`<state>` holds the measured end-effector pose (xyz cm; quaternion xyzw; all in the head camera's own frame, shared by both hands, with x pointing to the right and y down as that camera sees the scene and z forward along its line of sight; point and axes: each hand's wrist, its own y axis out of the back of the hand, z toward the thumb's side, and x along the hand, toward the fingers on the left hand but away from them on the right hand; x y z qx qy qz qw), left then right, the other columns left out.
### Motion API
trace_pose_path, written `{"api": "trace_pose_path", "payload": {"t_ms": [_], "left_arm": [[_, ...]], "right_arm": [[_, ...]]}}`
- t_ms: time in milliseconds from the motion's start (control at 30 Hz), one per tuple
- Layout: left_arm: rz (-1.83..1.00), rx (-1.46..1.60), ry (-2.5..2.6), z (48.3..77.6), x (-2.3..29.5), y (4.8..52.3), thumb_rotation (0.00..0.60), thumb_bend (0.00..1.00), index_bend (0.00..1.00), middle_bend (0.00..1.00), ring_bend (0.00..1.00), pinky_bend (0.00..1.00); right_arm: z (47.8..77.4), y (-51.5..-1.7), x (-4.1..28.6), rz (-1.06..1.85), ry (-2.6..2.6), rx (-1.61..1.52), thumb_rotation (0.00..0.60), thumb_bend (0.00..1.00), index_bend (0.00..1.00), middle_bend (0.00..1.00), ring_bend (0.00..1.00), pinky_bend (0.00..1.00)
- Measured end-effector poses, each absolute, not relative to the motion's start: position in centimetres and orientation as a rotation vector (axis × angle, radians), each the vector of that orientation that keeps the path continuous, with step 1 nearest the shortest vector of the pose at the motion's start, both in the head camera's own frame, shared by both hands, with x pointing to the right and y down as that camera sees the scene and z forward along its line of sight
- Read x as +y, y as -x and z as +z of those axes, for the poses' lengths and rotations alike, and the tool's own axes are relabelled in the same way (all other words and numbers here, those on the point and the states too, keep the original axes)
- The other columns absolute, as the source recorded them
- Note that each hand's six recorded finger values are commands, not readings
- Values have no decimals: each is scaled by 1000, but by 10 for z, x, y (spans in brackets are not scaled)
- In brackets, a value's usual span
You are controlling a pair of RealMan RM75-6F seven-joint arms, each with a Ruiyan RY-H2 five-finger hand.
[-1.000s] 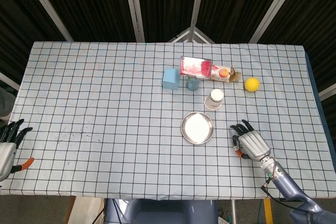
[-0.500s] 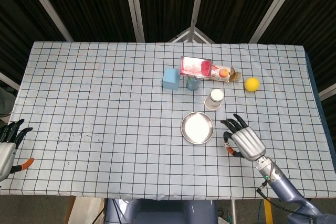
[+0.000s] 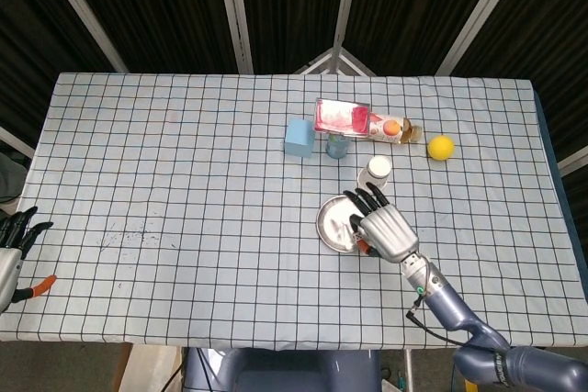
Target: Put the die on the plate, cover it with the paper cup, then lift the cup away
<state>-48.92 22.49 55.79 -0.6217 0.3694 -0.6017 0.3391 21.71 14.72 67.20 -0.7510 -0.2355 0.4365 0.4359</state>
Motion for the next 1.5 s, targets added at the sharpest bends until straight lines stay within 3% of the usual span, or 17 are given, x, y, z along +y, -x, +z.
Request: {"api": "trace_pose_path", "payload": {"t_ms": [367,433,633,767,867,1300,1500], "left_arm": [[-1567,965,1622,558,223,491,600,294,186,0,0,23],[-1567,964,1623,558,223,491,600,294,188,0,0,23],[-1571,964,1624,559,222,491,600,294,203,0,0,23],[-1580,958,1625,561,222,492,600,294,207,0,0,23],[-1578,956,1624,561,221,491,600,294,207,0,0,24],[-1579,950,1624,562,223,489,600,295,208,0,0,23],[-1584,959,1618,561,223,491,600,294,209,0,0,23]], "right_arm": [[701,-190,135,1111,1867,-552,600,458,663,103,93,0],[705,-188,133,1117,1862,-548,600,430,602,96,88,0],[715,-187,130,1146,1834,-510,600,211,393,78,65,0],[717,-187,129,1163,1828,-508,600,165,237,67,55,0],[715,-188,130,1167,1832,-510,600,164,182,61,50,0],[689,-195,111,1131,1800,-639,600,164,169,108,76,0],[690,-212,99,1191,1777,-671,600,164,174,140,86,0]]}}
